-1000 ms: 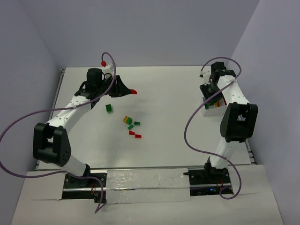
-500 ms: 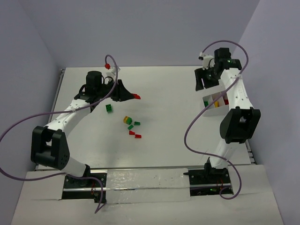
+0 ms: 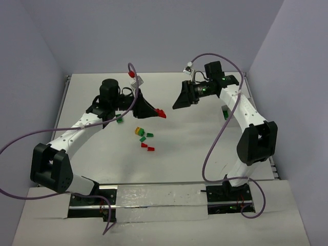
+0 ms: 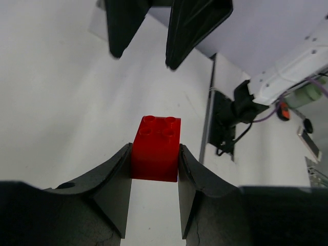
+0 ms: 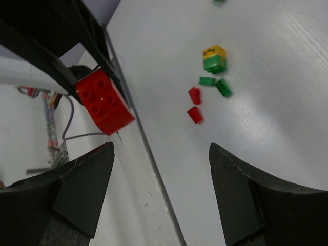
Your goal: Sort the legos into containers by color
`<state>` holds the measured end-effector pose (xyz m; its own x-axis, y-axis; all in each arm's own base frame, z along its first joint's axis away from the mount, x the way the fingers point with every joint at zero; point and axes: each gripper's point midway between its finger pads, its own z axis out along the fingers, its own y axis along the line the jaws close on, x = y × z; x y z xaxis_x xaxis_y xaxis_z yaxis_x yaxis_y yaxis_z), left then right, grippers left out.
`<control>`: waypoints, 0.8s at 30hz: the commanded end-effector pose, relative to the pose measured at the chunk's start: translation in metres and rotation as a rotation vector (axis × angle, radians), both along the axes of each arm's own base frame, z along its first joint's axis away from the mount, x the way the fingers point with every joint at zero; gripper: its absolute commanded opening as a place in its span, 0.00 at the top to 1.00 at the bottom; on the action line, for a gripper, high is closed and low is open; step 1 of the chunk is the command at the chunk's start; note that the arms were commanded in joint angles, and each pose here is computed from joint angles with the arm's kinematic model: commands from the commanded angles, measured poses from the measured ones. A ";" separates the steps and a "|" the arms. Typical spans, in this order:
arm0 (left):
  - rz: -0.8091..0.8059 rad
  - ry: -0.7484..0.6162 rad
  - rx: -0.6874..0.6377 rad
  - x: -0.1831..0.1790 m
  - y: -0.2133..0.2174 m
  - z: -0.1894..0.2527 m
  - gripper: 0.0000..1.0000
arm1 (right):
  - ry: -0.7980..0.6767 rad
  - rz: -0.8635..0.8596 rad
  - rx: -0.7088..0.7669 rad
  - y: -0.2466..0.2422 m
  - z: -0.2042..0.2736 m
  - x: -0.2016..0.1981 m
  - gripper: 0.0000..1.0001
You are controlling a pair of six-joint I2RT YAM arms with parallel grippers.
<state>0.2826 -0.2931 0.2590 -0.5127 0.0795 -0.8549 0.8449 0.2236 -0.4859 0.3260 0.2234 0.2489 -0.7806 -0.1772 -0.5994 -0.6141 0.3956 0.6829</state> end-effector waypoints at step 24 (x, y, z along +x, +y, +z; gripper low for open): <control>0.027 0.302 -0.504 -0.007 0.007 0.074 1.00 | -0.131 0.086 0.357 0.060 0.088 -0.038 0.16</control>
<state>0.2756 -0.2891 0.3191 -0.7637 -0.2654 -0.5885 0.6210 -0.0526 -0.7821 0.2848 0.2712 0.3202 -0.6581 -0.0527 -0.7511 -0.7504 0.1277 0.6485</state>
